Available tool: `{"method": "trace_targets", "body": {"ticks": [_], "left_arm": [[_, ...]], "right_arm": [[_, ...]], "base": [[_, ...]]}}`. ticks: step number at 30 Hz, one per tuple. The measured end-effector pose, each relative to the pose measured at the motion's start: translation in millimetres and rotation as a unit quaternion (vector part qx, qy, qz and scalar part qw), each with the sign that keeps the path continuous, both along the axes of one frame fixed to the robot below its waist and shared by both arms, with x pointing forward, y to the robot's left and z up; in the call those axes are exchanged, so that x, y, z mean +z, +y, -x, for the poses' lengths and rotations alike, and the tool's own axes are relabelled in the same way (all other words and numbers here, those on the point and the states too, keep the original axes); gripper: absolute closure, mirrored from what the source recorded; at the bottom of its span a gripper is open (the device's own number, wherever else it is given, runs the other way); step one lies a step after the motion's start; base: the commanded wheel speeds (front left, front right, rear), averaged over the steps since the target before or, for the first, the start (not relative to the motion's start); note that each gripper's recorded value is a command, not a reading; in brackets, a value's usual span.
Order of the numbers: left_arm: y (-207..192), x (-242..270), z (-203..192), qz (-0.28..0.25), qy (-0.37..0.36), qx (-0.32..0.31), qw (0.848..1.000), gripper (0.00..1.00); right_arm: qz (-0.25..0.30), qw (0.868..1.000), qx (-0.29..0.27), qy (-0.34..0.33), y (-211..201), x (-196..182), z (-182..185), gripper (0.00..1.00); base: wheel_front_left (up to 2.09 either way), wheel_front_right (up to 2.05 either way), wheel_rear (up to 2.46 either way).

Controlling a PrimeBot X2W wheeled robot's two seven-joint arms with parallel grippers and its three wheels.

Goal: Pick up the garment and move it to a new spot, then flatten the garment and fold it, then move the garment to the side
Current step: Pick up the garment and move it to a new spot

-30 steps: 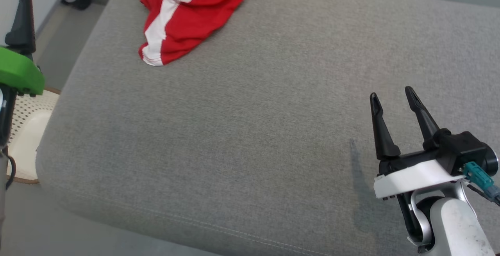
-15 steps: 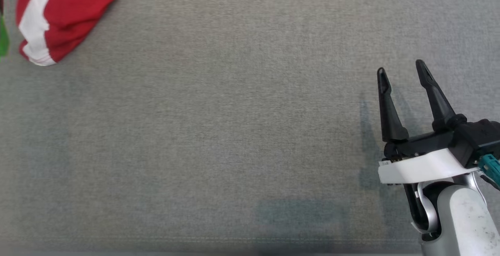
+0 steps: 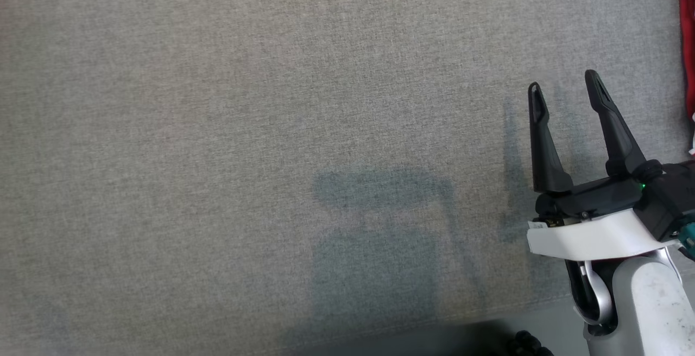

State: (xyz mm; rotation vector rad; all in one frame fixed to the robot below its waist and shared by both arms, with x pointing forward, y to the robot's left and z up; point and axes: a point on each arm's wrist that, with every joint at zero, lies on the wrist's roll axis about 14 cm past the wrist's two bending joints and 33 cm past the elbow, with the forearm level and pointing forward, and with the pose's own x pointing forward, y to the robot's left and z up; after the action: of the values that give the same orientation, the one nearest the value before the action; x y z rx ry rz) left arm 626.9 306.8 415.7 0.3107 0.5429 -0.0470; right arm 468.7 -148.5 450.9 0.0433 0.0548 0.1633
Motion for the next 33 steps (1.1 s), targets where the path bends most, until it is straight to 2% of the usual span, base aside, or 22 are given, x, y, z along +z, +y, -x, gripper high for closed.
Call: {"method": "trace_targets", "body": {"ticks": [8,9,10,12,13,23,27,33], "left_arm": [[-1.6,-47.5,-6.1,0.007,0.037,0.016,0.999,0.00],[-1.5,-50.5,-6.1,0.006,0.039,0.018,0.999,0.10],[-1.7,-52.3,-6.4,0.006,0.039,0.018,0.999,0.42],[-3.0,-53.8,-6.2,0.007,0.037,0.017,0.999,0.93],[-5.3,-53.9,-6.1,0.009,0.036,0.015,0.999,1.00],[-20.8,-11.5,-9.5,-0.005,-0.025,-0.034,0.999,1.00],[-46.5,31.1,-10.6,-0.021,-0.071,-0.090,0.993,1.00],[-114.8,85.0,8.5,-0.022,-0.118,-0.212,0.970,1.00]], "right_arm": [[0.013,1.000,-0.018,0.017,-14.5,-13.5,1.6,0.00],[0.014,1.000,-0.019,0.017,-15.4,-13.6,1.6,0.00],[0.015,1.000,-0.019,0.015,-15.8,-13.1,1.3,0.00],[0.014,1.000,-0.019,0.013,-15.4,-11.6,0.4,0.00],[0.014,1.000,-0.019,0.010,-15.2,-10.2,-0.1,0.00],[0.006,1.000,-0.017,-0.015,-13.3,9.8,2.1,0.00],[0.001,0.999,-0.018,-0.033,-13.0,26.3,7.7,0.00],[-0.012,0.998,-0.018,-0.059,-12.4,51.6,17.9,0.00]], "base": [[0.00,0.00,0.00],[0.00,0.00,0.00],[0.00,0.00,0.00],[0.00,0.00,0.00],[0.00,0.00,0.00],[0.00,0.00,0.00],[0.00,0.00,0.00],[0.00,0.00,0.00]]}}
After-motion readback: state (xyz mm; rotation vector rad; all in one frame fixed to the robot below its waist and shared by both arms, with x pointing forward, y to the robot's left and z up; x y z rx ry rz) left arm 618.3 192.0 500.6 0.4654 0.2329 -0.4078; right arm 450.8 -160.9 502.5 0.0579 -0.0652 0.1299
